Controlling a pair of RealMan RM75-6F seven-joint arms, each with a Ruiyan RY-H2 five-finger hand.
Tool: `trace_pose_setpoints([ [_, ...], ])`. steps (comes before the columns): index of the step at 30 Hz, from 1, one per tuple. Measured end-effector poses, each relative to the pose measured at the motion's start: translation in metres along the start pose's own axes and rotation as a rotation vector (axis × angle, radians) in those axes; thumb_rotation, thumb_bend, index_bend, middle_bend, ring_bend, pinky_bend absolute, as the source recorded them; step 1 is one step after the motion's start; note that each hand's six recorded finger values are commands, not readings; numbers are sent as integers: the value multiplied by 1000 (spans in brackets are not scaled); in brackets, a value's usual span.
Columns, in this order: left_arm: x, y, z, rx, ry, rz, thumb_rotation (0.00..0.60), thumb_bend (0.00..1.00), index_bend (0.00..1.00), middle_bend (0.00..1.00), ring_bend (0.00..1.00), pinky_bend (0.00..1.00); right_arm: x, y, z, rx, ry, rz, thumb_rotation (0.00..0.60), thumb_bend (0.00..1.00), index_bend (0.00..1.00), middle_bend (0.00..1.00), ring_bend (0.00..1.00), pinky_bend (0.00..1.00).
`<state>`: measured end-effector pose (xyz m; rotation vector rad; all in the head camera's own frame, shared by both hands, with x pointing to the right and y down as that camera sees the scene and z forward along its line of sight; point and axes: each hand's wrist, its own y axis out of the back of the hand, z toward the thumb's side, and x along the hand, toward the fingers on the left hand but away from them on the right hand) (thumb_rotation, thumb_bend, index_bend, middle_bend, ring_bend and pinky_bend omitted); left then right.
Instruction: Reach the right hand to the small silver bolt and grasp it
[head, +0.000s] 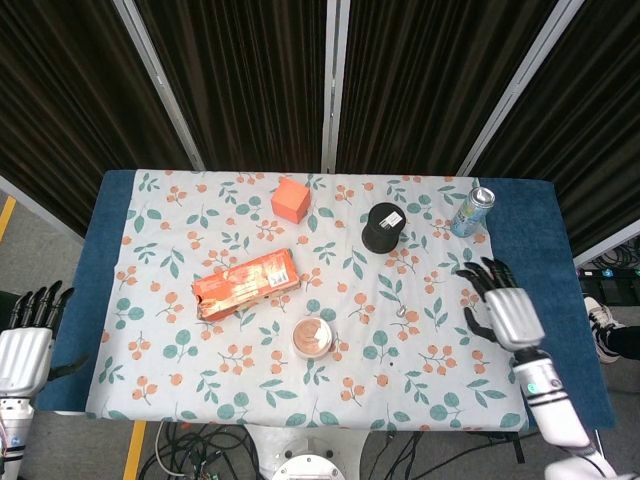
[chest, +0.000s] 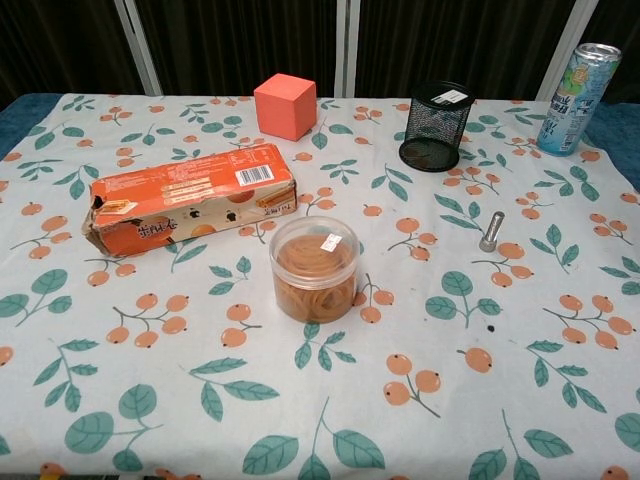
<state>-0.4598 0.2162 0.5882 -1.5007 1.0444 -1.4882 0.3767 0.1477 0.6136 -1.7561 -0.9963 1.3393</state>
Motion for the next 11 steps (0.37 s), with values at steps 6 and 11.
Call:
trace_pose_setpoints([
  [6,0,2,6,-4,-14,6,600,0,90,6,0,0,58,29,-33,13,-112,-25,600,394,154,100,0,0],
  [11,-3,2,11,-16,-24,1,600,0,90,6,0,0,85,40,-37,-25,-117,-49,600,396,153,100,0,0],
])
